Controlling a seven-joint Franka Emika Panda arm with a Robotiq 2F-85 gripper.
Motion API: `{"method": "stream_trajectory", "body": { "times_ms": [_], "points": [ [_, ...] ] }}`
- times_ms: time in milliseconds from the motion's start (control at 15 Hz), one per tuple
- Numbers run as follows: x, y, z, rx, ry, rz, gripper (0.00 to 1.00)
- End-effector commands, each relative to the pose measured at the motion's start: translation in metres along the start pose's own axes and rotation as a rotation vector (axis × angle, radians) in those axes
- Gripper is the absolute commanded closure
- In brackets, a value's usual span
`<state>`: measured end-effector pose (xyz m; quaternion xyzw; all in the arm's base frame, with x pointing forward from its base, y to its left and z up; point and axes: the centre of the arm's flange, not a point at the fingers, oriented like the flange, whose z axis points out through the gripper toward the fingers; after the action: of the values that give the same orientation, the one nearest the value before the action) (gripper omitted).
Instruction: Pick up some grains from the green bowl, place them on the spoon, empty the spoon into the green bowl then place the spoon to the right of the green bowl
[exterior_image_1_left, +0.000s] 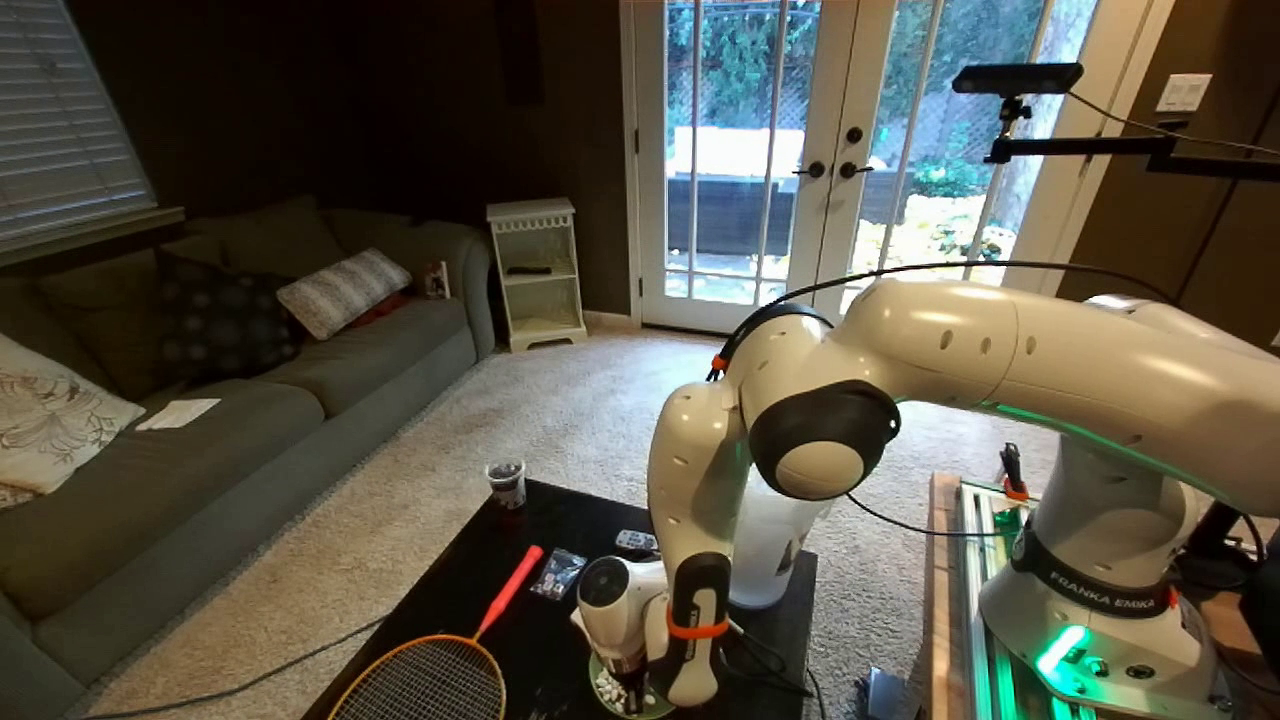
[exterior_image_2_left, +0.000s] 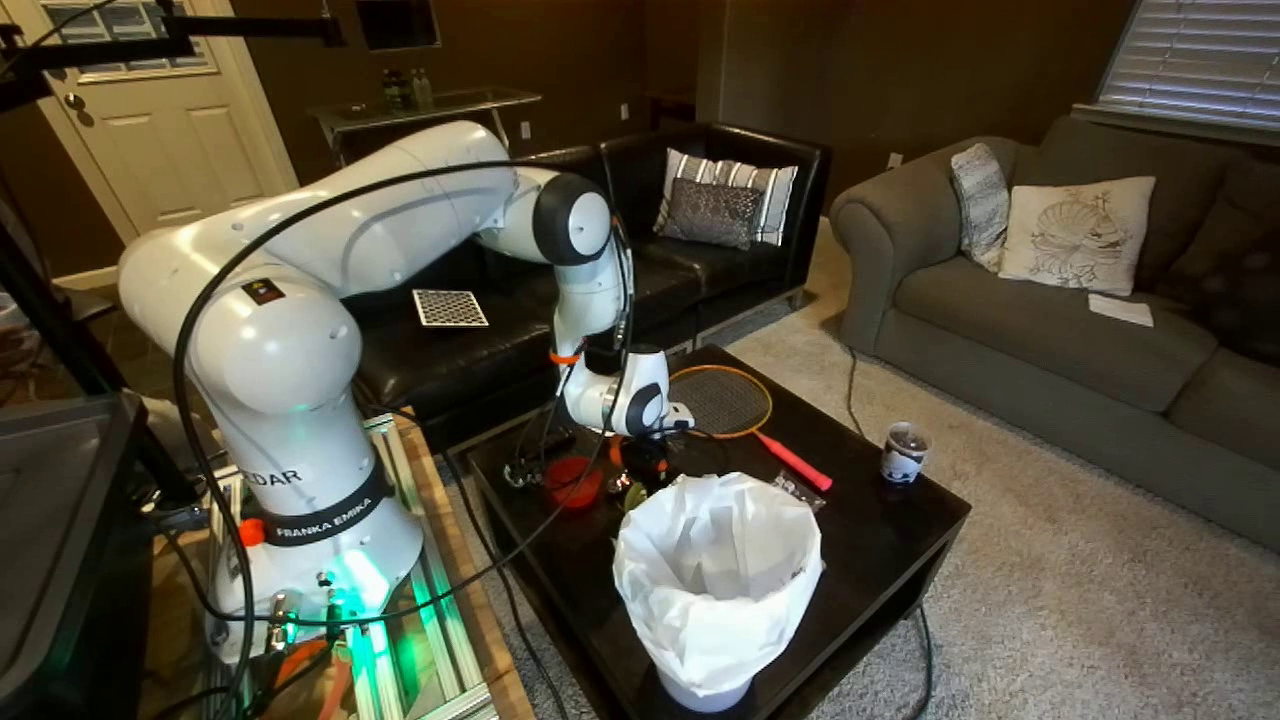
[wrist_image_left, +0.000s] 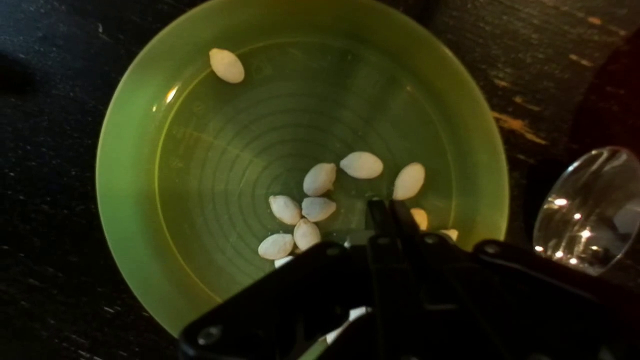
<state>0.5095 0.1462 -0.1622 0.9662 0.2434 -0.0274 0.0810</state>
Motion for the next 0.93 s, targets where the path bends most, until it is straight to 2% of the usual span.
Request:
{"method": "stream_trajectory", "body": {
  "times_ms": [0, 533, 867],
  "points": [
    [0.000, -0.003, -0.005, 0.000, -0.006, 0.008, 0.99],
    [-0.001, -0.019, -0.034, -0.001, 0.004, -0.040, 0.99],
    [-0.005, -0.037, -0.042, 0.056, -0.008, -0.089, 0.99]
  ]
}}
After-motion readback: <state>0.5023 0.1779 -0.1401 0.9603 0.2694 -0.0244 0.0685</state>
